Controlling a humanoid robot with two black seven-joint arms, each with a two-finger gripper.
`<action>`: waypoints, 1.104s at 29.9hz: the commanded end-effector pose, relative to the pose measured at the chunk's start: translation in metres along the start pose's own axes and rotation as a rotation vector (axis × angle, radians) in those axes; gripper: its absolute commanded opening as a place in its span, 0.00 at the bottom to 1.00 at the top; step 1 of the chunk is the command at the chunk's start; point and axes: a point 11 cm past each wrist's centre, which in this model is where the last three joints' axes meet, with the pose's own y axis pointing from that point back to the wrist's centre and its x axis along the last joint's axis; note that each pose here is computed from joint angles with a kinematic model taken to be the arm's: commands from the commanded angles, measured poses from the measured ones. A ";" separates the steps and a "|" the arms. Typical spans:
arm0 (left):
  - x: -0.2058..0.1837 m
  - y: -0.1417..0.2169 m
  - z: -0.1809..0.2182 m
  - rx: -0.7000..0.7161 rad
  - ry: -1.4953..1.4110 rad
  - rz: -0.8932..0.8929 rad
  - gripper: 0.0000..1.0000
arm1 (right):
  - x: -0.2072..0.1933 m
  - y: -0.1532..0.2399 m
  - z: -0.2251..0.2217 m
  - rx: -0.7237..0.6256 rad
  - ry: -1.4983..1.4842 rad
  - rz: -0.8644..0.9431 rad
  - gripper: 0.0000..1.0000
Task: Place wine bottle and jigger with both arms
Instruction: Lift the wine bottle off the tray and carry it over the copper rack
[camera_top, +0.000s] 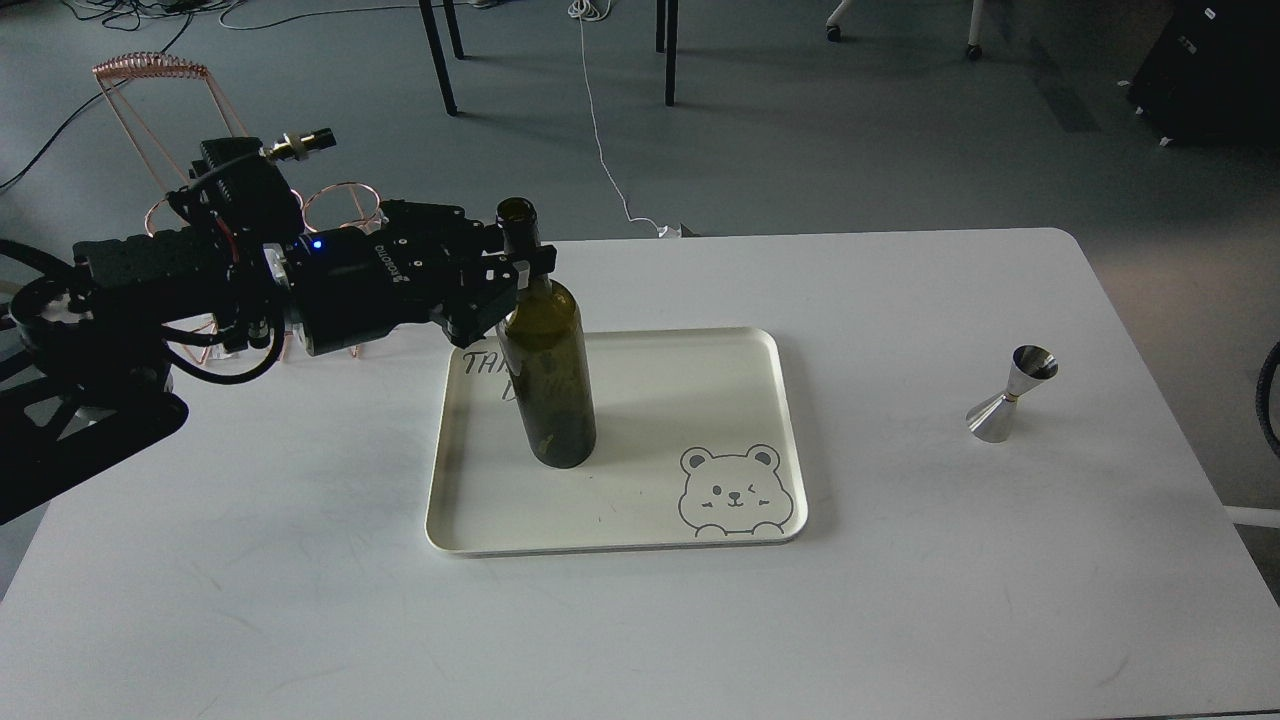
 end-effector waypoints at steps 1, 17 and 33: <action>0.002 0.001 -0.001 0.004 -0.002 0.004 0.27 | 0.001 0.000 -0.001 0.001 0.001 0.001 0.98; 0.117 0.057 -0.044 0.142 -0.010 0.118 0.23 | 0.020 0.001 -0.031 0.038 0.043 0.025 0.98; 0.116 0.123 -0.140 0.416 -0.012 0.088 0.21 | 0.019 0.000 -0.031 0.039 0.042 0.023 0.98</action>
